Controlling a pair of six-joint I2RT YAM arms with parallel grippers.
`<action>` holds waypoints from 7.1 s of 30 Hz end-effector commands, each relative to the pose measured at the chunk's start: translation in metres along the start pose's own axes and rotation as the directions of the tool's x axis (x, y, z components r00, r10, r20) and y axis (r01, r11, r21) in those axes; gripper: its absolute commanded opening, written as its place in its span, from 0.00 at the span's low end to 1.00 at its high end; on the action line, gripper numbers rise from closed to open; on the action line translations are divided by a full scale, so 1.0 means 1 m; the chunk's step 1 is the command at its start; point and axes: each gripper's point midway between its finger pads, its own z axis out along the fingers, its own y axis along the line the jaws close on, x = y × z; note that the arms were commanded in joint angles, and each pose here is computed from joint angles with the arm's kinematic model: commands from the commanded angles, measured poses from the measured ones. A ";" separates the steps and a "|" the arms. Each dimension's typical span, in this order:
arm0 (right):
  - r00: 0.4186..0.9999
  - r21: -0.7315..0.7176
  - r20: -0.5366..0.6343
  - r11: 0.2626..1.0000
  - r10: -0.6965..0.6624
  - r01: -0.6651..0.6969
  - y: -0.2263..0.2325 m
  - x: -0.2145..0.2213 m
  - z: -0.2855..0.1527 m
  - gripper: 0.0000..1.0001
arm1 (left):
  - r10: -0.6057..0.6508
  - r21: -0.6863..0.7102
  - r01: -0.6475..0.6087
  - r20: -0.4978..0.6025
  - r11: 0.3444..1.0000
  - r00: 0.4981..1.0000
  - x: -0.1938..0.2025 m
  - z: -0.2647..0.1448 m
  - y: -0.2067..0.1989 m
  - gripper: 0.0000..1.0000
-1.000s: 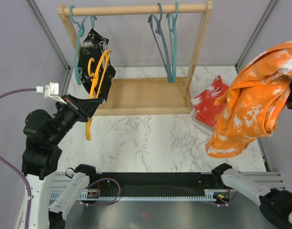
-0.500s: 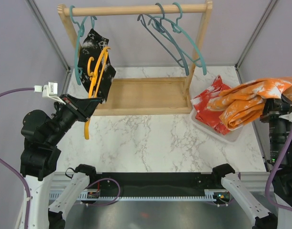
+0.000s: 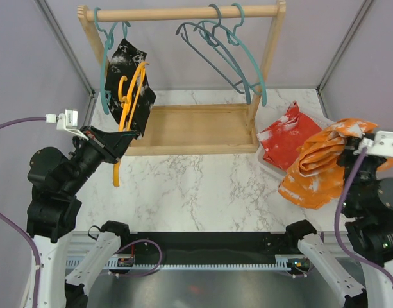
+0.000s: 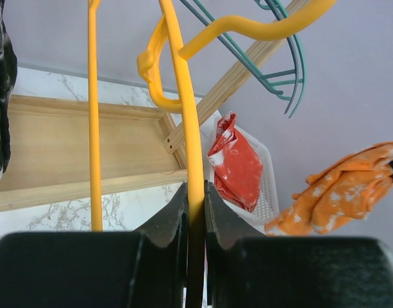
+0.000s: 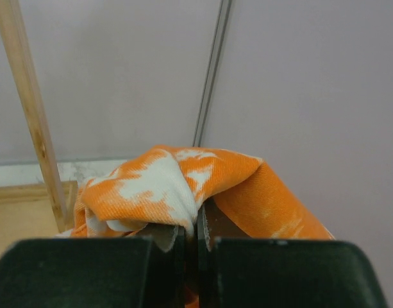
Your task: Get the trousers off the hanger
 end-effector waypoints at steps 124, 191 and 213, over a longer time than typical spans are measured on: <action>0.933 -0.673 -0.325 0.657 0.151 -0.341 0.154 0.192 0.008 0.98 | -0.043 0.183 0.045 -0.012 0.982 0.999 -0.058 0.266 -0.069 0.02; 0.937 -0.690 -0.306 0.639 0.170 -0.341 0.157 0.186 0.002 0.98 | 0.260 -0.489 -0.232 -0.011 0.841 0.966 -0.136 0.138 0.114 0.70; 0.938 -0.691 -0.302 0.639 0.169 -0.338 0.157 0.186 0.002 0.98 | 0.198 -0.147 -0.170 0.201 0.974 0.959 -0.196 0.152 0.015 0.02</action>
